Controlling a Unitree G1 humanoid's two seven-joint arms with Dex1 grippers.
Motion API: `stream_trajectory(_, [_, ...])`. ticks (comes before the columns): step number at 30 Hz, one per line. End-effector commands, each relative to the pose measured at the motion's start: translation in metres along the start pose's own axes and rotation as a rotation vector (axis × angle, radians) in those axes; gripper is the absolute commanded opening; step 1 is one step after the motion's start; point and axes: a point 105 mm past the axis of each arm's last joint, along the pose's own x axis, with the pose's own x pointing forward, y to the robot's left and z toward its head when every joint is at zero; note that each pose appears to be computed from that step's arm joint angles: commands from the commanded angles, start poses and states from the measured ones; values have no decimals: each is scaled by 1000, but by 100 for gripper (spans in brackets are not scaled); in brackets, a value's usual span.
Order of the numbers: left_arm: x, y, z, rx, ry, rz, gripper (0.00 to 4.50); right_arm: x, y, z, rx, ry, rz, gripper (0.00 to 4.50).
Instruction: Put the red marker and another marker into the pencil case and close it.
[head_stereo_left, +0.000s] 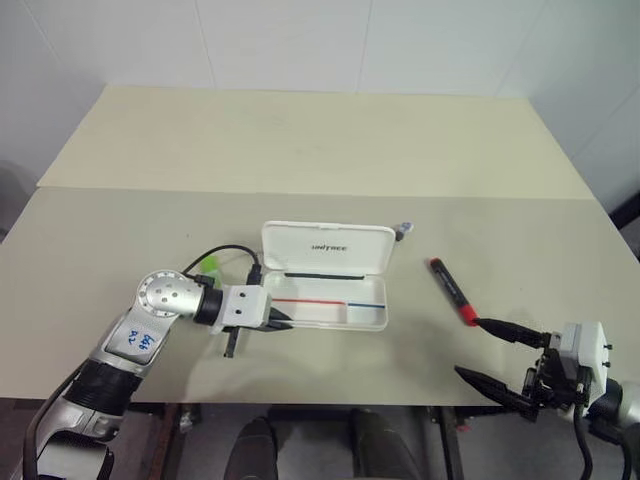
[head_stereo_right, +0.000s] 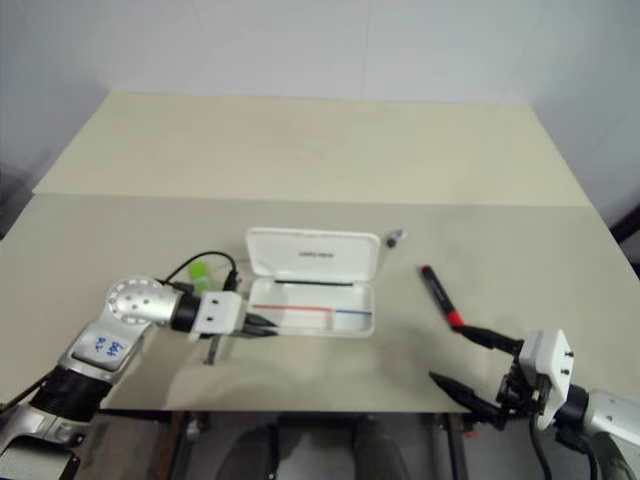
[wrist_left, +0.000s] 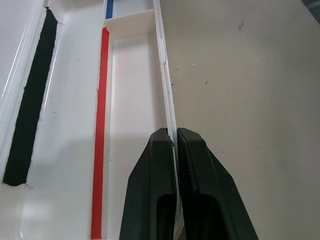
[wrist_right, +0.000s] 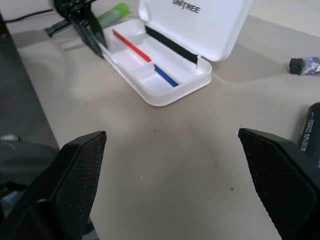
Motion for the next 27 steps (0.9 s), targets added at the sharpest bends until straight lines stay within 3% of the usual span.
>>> stream_trajectory(1, [2, 7, 0, 26, 20, 34, 2, -6, -4, 4, -39, -2, -2, 450])
stream_trajectory(12, [8, 10, -4, -21, 20, 55, 2, -29, -17, -10, -23, 51, -37, 450])
stream_trajectory(20, [9, 12, -2, -11, 33, 60, 237, -9, -21, -3, -63, 12, -32, 450])
stream_trajectory(24, [11, 8, 13, 2, -31, 40, 332, -3, -25, 2, -83, -4, -19, 450])
stream_trajectory(27, [11, 6, 21, 4, -54, 34, 332, -1, -26, 3, -89, -9, -14, 450])
